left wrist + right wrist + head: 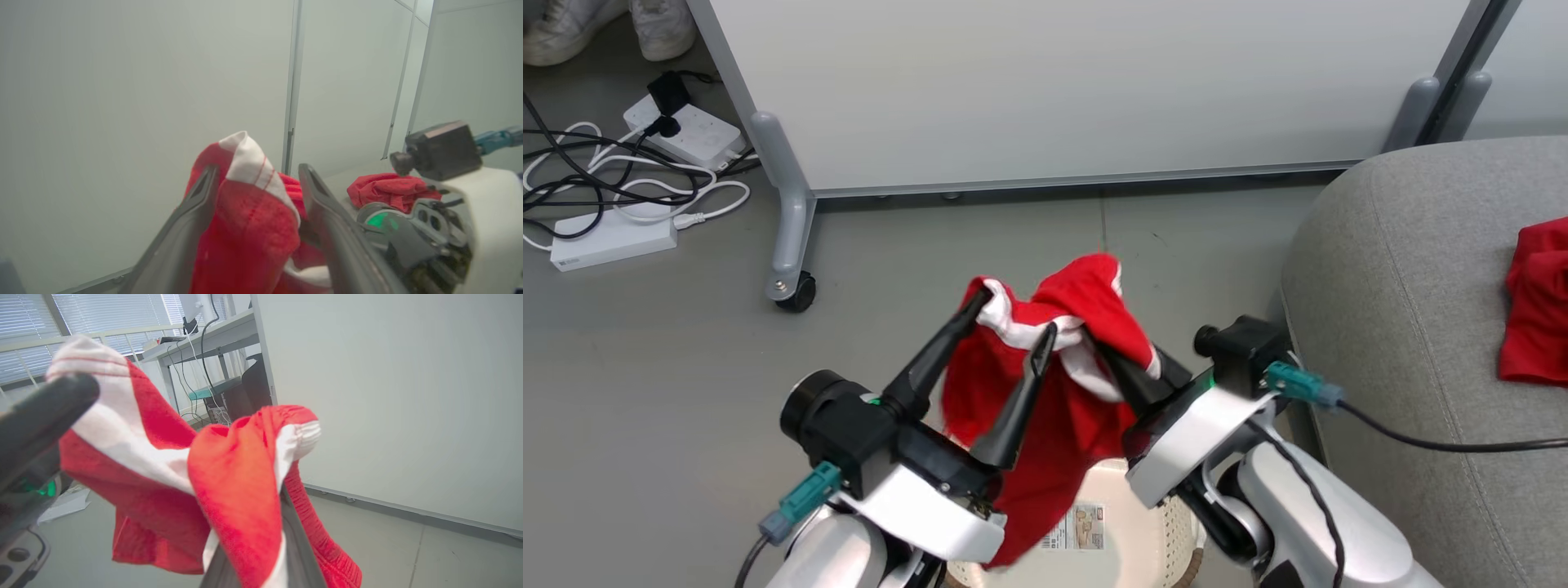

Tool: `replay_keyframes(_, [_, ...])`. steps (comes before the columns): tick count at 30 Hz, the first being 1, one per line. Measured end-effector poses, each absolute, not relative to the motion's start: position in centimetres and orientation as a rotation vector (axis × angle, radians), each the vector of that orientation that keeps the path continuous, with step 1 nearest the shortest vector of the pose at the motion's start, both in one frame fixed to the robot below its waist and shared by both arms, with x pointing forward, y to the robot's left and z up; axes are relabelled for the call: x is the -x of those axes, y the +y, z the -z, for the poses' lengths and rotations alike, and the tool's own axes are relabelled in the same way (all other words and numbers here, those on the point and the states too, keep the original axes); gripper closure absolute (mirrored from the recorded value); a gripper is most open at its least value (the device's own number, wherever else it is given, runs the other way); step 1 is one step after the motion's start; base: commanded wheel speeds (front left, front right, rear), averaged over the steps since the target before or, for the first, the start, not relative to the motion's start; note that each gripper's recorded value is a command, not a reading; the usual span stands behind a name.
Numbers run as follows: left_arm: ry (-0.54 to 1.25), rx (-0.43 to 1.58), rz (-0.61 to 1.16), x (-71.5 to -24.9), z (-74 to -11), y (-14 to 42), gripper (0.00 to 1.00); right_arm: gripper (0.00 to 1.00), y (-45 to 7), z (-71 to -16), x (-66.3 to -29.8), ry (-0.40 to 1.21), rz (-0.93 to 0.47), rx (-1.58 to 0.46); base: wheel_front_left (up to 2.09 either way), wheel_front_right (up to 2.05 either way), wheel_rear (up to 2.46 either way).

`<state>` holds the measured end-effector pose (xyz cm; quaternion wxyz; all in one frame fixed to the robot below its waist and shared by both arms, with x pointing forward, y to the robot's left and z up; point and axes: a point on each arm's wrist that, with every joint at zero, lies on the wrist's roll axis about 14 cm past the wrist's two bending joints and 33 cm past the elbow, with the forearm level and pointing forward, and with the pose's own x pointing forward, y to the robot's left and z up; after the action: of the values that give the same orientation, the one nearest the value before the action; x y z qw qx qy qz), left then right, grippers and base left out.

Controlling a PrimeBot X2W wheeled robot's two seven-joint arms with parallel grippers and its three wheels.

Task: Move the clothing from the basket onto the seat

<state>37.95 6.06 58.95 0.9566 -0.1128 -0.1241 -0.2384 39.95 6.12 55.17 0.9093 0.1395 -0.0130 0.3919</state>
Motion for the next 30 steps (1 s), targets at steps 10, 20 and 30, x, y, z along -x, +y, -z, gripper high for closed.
replay_keyframes(10, [-0.116,0.135,0.677,-36.4,-55.6,1.8,0.00,1.00,0.2,-55.5,-43.8,-0.073,-0.602,-0.301,0.00,0.00,0.00])
replay_keyframes(20, [-0.006,0.120,0.822,-35.6,-52.2,-1.8,0.00,1.00,-6.8,-53.9,-45.0,-0.060,-0.395,-0.300,0.00,0.00,0.00])
replay_keyframes(30, [0.030,0.124,0.968,-35.6,-50.9,-5.5,0.00,1.00,-12.3,-52.7,-44.3,-0.050,-0.242,-0.302,0.00,0.00,0.00])
